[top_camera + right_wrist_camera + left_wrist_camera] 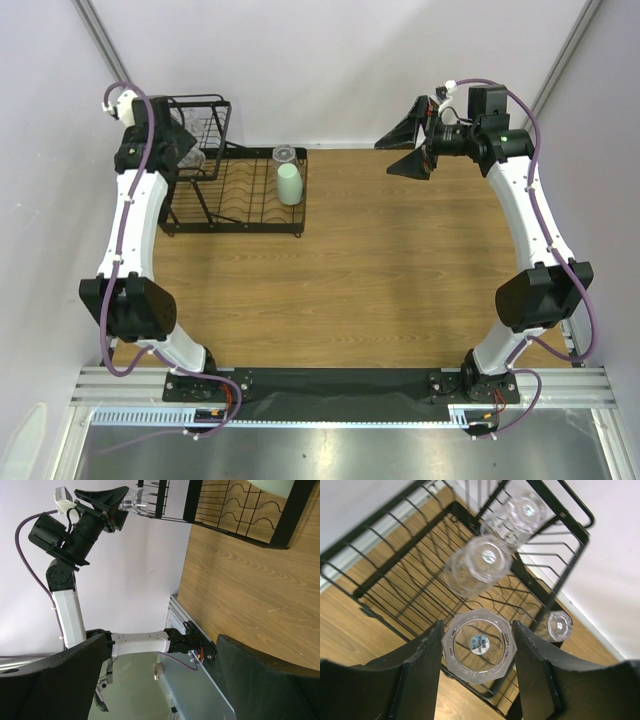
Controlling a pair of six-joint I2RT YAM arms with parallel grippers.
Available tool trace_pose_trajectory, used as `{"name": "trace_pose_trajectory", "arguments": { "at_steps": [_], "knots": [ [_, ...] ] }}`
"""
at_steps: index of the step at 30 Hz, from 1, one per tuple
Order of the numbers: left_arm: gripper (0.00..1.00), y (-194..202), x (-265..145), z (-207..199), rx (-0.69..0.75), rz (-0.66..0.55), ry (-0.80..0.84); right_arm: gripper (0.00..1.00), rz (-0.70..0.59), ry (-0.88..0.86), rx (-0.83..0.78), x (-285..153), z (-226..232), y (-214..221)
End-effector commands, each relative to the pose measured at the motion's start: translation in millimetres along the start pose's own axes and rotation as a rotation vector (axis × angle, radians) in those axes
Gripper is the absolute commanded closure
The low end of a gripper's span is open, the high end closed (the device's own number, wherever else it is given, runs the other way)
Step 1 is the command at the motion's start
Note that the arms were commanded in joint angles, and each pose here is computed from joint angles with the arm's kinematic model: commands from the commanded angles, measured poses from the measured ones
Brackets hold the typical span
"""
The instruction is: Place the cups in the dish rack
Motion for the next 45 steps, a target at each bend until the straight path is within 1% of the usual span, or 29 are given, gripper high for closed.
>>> {"name": "trace_pose_trajectory", "arguments": {
  "at_steps": [1, 5, 14, 23, 30, 39, 45],
  "knots": [
    [0.99, -18.3, -2.3, 15.8, -0.026, -0.032, -0.043, 0.0, 0.003, -0.011, -0.013, -3.1, 2.8, 0.2],
    [1.0, -16.8, 1.4, 26.3, -0.034, -0.024, -0.062, 0.0, 0.003, -0.009, -0.007, -2.7, 1.2, -0.8],
    [1.0, -10.7, 11.2, 32.2, -0.04, -0.006, -0.076, 0.0, 0.006, -0.008, -0.001, -1.1, -1.8, -2.9],
    [1.0, -3.0, 21.9, 40.9, 0.003, 0.004, -0.127, 0.0, 0.007, -0.006, 0.002, -1.6, -3.4, -3.3],
    [1.0, -2.7, 25.4, 47.8, 0.037, -0.012, -0.161, 0.0, 0.01, -0.007, 0.003, -1.6, -3.9, -2.6],
    [1.0, 4.5, 34.1, 50.0, 0.047, -0.012, -0.169, 0.0, 0.014, -0.007, 0.007, -0.3, -4.6, -1.8],
    [1.0, 14.4, 37.9, 48.2, 0.054, 0.009, -0.153, 0.0, 0.013, -0.007, 0.006, 0.1, -4.7, -1.5]
  ]
}}
Point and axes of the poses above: each gripper's point midway between its finger pads, its own x axis out along the fingers, its own z axis along the line the jaws close on, y = z × x, the point moved 2 cm from there along -x, back along the fingers, and after that the axes turned 12 degrees about x, right-handed, at the moved point
